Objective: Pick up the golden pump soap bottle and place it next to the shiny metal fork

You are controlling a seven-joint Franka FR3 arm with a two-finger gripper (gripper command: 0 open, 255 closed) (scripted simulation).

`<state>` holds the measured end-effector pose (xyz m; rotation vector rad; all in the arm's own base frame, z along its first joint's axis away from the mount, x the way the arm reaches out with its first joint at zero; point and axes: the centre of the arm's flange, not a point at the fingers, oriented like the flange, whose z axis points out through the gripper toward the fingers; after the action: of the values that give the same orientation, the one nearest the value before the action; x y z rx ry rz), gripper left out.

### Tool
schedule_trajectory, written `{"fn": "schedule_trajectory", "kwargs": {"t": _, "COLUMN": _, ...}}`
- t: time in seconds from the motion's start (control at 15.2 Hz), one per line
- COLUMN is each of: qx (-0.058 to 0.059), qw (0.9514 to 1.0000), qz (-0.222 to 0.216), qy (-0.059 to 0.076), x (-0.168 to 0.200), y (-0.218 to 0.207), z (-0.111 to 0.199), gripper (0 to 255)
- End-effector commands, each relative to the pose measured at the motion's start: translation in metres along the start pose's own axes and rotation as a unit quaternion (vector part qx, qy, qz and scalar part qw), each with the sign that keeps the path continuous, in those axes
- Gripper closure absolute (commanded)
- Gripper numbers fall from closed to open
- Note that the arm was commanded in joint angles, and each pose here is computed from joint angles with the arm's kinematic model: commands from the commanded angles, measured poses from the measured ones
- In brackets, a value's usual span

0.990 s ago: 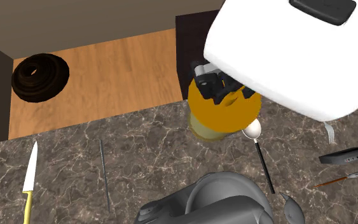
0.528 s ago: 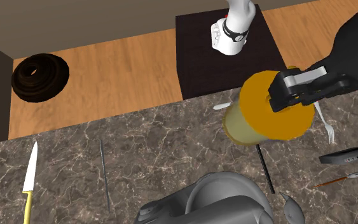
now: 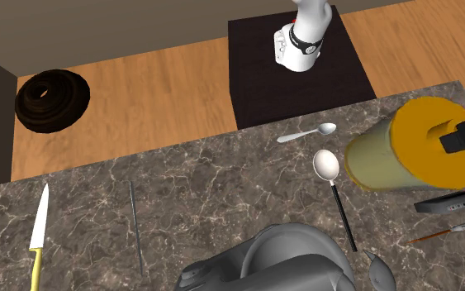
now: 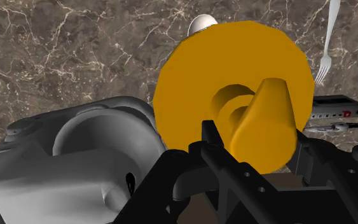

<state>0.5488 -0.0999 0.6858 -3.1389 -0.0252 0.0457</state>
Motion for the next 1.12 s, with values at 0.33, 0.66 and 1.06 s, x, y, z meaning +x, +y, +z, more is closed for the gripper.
{"fn": "schedule_trajectory", "kwargs": {"t": 0.33, "qx": 0.000, "qw": 1.0000, "qz": 0.001, "qy": 0.001, "x": 0.026, "y": -0.087, "z": -0.004, "gripper": 255}}
{"fn": "schedule_trajectory", "kwargs": {"t": 0.66, "qx": 0.000, "qw": 1.0000, "qz": 0.001, "qy": 0.001, "x": 0.037, "y": -0.120, "z": 0.012, "gripper": 255}}
{"fn": "schedule_trajectory", "kwargs": {"t": 1.06, "qx": 0.000, "qw": 1.0000, "qz": 0.001, "qy": 0.001, "x": 0.038, "y": -0.120, "z": 0.043, "gripper": 255}}
